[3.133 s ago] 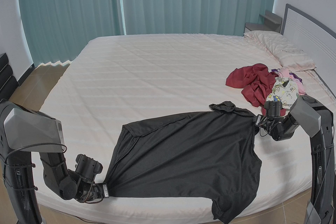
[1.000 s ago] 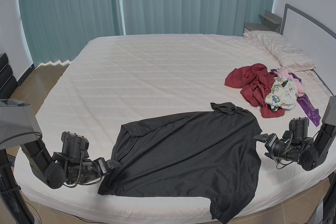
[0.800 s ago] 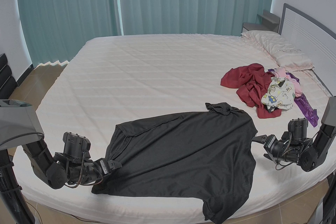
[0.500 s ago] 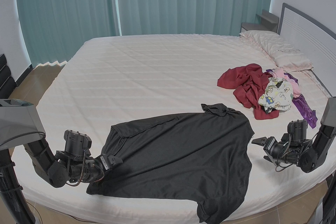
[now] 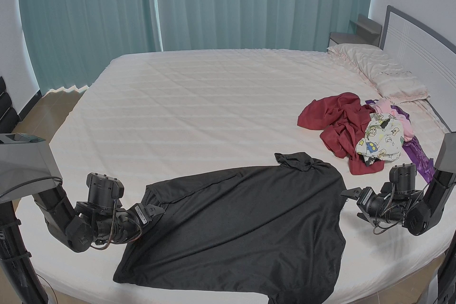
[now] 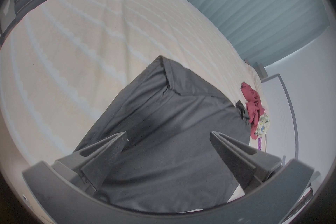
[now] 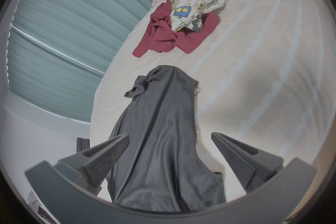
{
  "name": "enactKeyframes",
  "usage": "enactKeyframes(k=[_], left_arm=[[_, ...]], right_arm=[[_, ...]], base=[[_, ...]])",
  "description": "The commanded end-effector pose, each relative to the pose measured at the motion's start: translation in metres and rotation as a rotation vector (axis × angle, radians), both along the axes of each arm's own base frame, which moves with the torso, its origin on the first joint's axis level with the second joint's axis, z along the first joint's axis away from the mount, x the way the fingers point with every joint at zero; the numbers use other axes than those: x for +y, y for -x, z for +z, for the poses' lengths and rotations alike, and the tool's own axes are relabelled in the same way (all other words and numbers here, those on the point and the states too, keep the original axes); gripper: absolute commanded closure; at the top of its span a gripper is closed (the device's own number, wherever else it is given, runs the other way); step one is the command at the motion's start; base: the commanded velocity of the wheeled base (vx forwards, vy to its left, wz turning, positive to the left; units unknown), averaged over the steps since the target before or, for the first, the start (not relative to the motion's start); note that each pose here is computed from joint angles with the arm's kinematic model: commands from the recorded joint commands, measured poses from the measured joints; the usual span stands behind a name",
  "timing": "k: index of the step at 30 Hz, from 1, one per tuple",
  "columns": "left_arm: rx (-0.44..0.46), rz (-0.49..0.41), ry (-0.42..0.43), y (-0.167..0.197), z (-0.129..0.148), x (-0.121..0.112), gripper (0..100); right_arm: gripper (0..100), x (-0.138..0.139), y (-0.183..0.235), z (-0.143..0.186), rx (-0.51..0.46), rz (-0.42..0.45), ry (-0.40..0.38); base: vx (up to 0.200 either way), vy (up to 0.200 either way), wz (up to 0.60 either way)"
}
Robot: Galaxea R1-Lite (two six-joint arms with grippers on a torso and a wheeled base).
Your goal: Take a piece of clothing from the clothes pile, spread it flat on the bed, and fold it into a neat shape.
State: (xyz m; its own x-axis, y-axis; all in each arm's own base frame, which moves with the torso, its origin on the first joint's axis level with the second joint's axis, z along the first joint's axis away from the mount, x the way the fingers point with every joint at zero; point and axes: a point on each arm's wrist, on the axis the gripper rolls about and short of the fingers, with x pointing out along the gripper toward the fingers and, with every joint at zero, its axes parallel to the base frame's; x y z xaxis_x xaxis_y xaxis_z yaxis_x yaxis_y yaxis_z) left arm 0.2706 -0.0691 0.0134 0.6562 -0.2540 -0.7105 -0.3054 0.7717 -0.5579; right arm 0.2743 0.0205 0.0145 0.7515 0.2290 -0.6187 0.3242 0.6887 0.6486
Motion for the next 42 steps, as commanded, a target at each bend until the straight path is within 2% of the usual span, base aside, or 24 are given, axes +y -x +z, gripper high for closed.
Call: enactKeyframes(k=[1, 3, 6, 8, 16, 25, 32, 33, 39, 42], left_arm=[[-0.030, 0.022, 0.003, -0.007, 0.005, -0.001, 0], [-0.036, 0.032, 0.001, -0.009, 0.005, -0.001, 0], [-0.091, 0.096, 0.018, -0.030, 0.011, -0.009, 0], [-0.099, 0.096, 0.024, -0.040, 0.009, -0.015, 0], [-0.077, 0.144, -0.066, -0.075, -0.027, -0.032, 0], [-0.049, 0.127, -0.104, -0.079, -0.043, -0.040, 0], [-0.072, 0.131, -0.099, -0.093, -0.047, -0.043, 0], [-0.074, 0.136, -0.101, -0.094, -0.046, -0.043, 100], [-0.067, 0.157, -0.123, -0.101, -0.040, -0.042, 100], [-0.089, 0.159, -0.146, -0.110, -0.035, -0.034, 100]], right_arm=[[0, 0.002, 0.003, 0.000, 0.005, 0.008, 0.000], [0, 0.002, 0.003, 0.000, 0.003, 0.010, 0.000], [0, 0.005, 0.005, 0.000, -0.015, 0.018, 0.001], [0, 0.005, 0.006, 0.001, -0.033, 0.018, -0.001], [0, 0.005, 0.007, 0.001, -0.055, 0.017, -0.001], [0, 0.004, 0.007, 0.003, -0.063, 0.011, -0.001], [0, 0.004, 0.007, 0.004, -0.065, 0.011, 0.001], [0, 0.004, 0.007, 0.004, -0.065, 0.011, 0.001], [0, 0.003, 0.007, 0.003, -0.063, 0.008, 0.001], [0, 0.003, 0.007, 0.003, -0.063, 0.009, 0.002]], base=[[0.000, 0.000, 0.00], [0.000, 0.000, 0.00], [0.000, 0.000, 0.00], [0.000, 0.000, 0.00], [0.000, 0.000, 0.00], [0.000, 0.000, 0.00], [0.000, 0.000, 0.00], [0.000, 0.000, 0.00], [0.000, 0.000, 0.00], [0.000, 0.000, 0.00]])
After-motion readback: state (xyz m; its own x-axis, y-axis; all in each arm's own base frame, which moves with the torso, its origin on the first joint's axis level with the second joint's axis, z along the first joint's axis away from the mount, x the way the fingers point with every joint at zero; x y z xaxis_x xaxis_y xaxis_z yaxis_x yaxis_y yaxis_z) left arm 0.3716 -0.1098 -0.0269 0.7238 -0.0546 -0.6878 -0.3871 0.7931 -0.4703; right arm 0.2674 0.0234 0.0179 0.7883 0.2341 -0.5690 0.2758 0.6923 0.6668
